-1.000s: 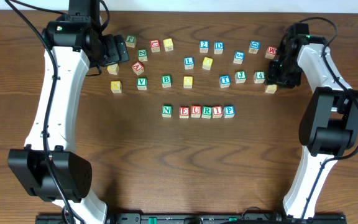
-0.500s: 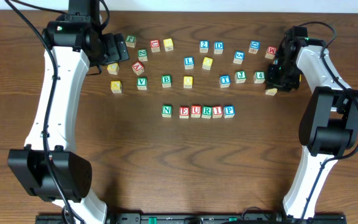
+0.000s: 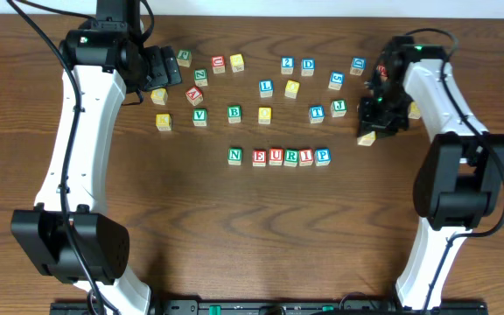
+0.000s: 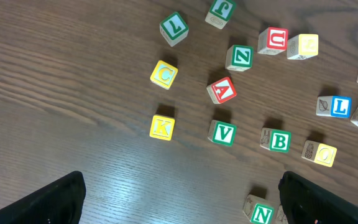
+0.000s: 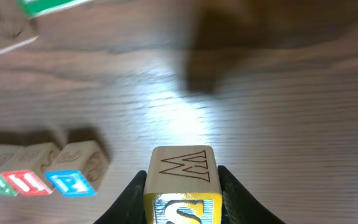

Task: Spell out NEURIPS
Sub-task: 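Lift the yellow S block and carry it toward the row's right end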

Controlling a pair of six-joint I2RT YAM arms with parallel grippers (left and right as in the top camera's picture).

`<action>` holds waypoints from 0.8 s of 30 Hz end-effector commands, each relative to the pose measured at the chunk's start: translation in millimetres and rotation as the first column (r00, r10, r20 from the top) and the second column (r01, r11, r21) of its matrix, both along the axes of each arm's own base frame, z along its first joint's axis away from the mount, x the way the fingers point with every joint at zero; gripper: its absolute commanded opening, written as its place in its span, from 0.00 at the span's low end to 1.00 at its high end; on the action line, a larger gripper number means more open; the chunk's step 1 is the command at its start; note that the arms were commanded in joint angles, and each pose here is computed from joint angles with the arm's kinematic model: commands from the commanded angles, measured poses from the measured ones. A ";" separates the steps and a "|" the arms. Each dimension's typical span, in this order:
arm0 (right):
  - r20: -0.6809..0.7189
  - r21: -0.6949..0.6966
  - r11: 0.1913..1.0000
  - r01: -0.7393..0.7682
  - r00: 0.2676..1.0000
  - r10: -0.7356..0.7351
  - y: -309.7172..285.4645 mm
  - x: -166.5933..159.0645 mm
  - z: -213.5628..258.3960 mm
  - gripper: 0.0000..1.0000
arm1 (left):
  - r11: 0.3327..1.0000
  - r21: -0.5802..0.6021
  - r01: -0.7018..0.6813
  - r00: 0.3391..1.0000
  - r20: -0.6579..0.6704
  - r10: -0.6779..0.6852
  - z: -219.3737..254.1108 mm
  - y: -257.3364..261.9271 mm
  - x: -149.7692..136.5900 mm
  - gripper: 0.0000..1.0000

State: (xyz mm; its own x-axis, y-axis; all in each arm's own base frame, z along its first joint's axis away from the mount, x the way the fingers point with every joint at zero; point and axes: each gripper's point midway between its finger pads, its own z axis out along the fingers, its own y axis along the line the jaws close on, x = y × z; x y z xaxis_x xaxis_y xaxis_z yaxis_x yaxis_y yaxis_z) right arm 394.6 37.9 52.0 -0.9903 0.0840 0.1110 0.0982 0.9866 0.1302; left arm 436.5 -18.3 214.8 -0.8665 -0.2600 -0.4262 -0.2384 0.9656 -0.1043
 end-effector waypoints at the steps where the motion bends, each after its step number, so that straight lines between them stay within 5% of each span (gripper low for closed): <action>1: 0.028 -0.017 0.997 -0.075 0.997 0.076 20.3 -0.1 8.1 0.28 | 1.000 0.012 -0.008 1.000 0.008 0.008 1.9 4.0 2.8 0.98; 12: -0.012 -0.146 0.982 -0.119 0.993 0.118 38.1 -16.4 -6.8 0.27 | 1.000 0.024 0.016 1.000 0.010 -0.016 2.1 4.1 3.5 0.98; 24: -0.018 -0.140 0.980 -0.142 0.990 0.141 59.5 -27.0 -25.3 0.27 | 1.000 0.024 0.016 1.000 0.010 -0.016 2.2 4.1 3.4 0.98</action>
State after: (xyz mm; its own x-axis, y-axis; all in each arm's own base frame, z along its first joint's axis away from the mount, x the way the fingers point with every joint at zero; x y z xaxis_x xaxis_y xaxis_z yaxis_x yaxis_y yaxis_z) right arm 371.1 89.7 23.0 -0.9907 -0.0420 0.1294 -0.0422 0.9991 0.0014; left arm 438.0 -18.3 215.5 -0.8665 -0.2483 -0.4330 -0.2271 0.9686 -0.1009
